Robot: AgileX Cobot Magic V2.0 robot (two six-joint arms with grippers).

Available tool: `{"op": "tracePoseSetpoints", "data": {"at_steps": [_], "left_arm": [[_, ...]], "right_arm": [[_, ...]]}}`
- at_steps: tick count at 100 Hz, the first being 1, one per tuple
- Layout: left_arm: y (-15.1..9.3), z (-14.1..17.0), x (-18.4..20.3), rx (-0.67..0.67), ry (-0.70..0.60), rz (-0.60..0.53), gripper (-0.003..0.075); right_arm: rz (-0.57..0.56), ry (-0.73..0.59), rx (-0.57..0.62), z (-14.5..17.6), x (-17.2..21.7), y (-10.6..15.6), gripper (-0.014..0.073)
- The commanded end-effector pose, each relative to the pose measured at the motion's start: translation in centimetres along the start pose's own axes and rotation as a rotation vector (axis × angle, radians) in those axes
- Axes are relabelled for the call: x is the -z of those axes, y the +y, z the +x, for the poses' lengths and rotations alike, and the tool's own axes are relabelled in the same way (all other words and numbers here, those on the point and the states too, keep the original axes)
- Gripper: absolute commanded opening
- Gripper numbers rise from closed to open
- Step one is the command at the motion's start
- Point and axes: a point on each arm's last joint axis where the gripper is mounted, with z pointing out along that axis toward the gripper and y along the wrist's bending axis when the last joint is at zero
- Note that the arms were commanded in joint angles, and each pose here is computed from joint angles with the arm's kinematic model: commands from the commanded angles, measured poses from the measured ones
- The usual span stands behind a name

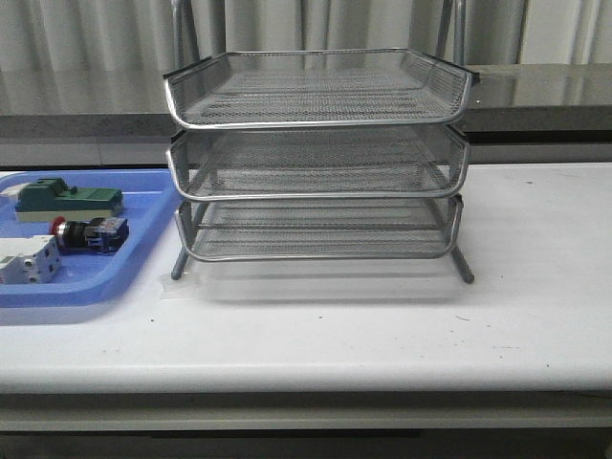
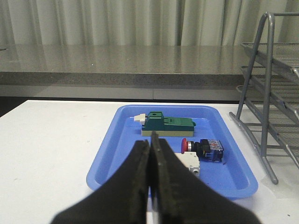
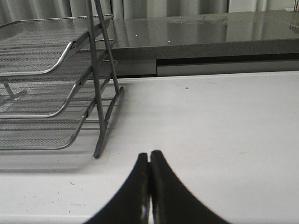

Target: Place button on rack with both arms

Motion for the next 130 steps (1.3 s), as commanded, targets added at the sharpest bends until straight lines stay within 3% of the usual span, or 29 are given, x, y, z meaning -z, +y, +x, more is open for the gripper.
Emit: {"op": "tracePoseSetpoints", "data": {"at_steps": [1, 47, 77, 93, 114, 130], "left_arm": [[-0.1, 0.7, 0.1, 0.013, -0.064, 0.011, -0.0020], [-0.1, 0.7, 0.1, 0.013, -0.064, 0.011, -0.0020], [-0.1, 0.7, 0.1, 0.013, -0.064, 0.011, -0.0020], [-0.1, 0.7, 0.1, 0.013, -0.064, 0.011, -0.0020], [-0.1, 0.7, 0.1, 0.013, -0.064, 0.011, -0.0020], [-0.1, 0.7, 0.1, 0.013, -0.064, 0.011, -0.0020]], "right_arm": [[-0.001, -0.115, 0.005, -1.3, 0.3, 0.1, -0.0060], [-0.004, -0.137, -0.003, -2.1, 0.5, 0.1, -0.0060], [-0.022, -0.141, -0.122, -5.3, 0.6, 0.4, -0.0060], [-0.025, -0.026, -0.130, -8.4, -0.2, 0.8, -0.0060], [-0.035, 0.249, -0.161, -12.2, -2.6, 1.5, -0.0060], [-0.052, 0.422, -0.233, -13.2, -5.6, 2.0, -0.0060]]}}
